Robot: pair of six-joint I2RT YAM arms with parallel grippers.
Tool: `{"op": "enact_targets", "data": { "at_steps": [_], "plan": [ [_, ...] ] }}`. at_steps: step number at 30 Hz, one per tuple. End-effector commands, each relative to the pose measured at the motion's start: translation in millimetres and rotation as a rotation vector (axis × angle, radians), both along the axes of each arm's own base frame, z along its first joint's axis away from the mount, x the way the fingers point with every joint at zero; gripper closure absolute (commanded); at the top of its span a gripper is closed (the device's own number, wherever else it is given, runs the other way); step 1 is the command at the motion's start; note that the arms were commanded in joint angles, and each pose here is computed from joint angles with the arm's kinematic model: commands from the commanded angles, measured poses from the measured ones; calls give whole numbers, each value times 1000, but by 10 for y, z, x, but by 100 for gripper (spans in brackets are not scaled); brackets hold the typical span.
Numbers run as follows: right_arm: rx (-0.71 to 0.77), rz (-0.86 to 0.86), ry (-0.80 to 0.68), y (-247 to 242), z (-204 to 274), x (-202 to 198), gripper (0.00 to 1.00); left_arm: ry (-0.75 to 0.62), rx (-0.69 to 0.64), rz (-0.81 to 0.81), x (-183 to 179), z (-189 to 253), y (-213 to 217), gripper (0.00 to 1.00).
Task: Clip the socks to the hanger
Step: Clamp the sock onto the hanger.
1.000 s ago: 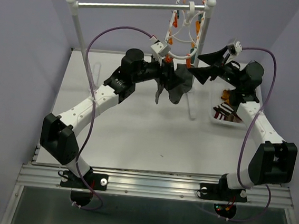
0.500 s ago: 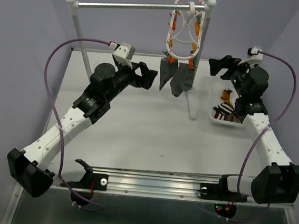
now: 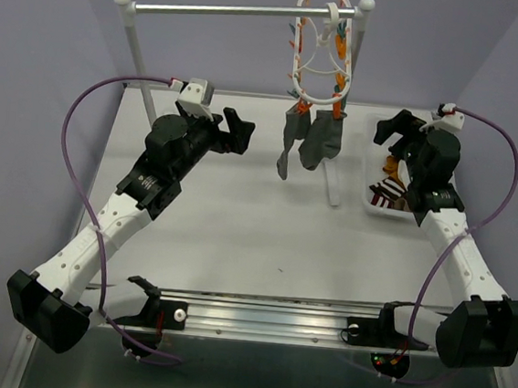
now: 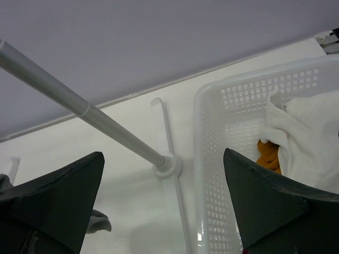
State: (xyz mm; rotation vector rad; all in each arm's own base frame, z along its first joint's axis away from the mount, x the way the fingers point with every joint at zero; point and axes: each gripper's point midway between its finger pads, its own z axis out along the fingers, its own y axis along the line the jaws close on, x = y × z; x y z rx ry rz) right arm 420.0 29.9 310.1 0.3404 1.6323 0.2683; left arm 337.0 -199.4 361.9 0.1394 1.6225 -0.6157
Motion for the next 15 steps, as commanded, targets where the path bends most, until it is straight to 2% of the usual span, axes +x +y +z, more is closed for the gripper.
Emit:
{"op": "enact_targets", "data": {
  "at_steps": [1, 15],
  "plan": [
    [22, -45, -35, -84, 81, -67, 0, -91, -22, -41, -83, 302, -26, 1],
    [31, -59, -11, -103, -48, -95, 0, -86, 23, -88, -51, 142, -111, 1]
  ]
}}
